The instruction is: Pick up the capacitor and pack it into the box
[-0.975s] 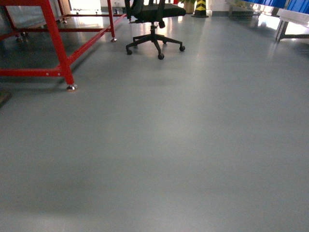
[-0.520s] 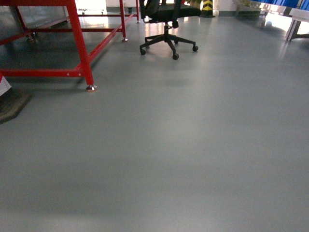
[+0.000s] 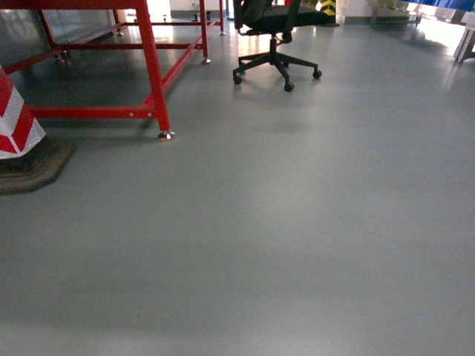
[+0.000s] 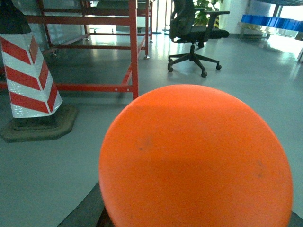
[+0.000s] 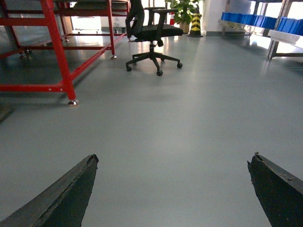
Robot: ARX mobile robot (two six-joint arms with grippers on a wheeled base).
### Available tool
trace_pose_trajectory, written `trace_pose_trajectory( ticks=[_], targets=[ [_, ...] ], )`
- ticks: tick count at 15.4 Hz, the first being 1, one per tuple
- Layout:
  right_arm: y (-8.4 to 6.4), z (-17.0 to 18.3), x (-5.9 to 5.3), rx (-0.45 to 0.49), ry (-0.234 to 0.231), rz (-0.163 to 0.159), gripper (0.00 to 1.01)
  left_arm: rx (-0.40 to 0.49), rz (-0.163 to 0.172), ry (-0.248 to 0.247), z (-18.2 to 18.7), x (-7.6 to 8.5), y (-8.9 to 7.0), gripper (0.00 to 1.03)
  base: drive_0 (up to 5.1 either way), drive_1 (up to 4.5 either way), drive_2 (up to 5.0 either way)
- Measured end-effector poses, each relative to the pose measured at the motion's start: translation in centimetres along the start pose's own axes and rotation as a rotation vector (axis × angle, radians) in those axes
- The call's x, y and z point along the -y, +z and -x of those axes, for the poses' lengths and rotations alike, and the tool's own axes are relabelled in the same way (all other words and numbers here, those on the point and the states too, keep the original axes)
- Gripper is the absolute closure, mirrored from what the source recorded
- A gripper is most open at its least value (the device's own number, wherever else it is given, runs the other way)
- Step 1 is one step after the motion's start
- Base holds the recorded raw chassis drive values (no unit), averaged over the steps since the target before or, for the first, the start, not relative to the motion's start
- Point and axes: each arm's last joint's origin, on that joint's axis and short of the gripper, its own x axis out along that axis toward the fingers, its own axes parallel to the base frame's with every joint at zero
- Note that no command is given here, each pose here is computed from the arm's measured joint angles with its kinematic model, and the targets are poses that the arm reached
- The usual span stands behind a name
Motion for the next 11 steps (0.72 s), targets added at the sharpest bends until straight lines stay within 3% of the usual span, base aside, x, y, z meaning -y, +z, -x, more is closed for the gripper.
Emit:
trace_pose_trajectory(
  ticks=[11],
  targets=[
    [0.00,0.00,0.00,0.000,0.000,0.000,0.03,0.003,0.000,0.000,0.00,0.00,0.03,0.59,-5.1,2.31,2.3]
  ],
)
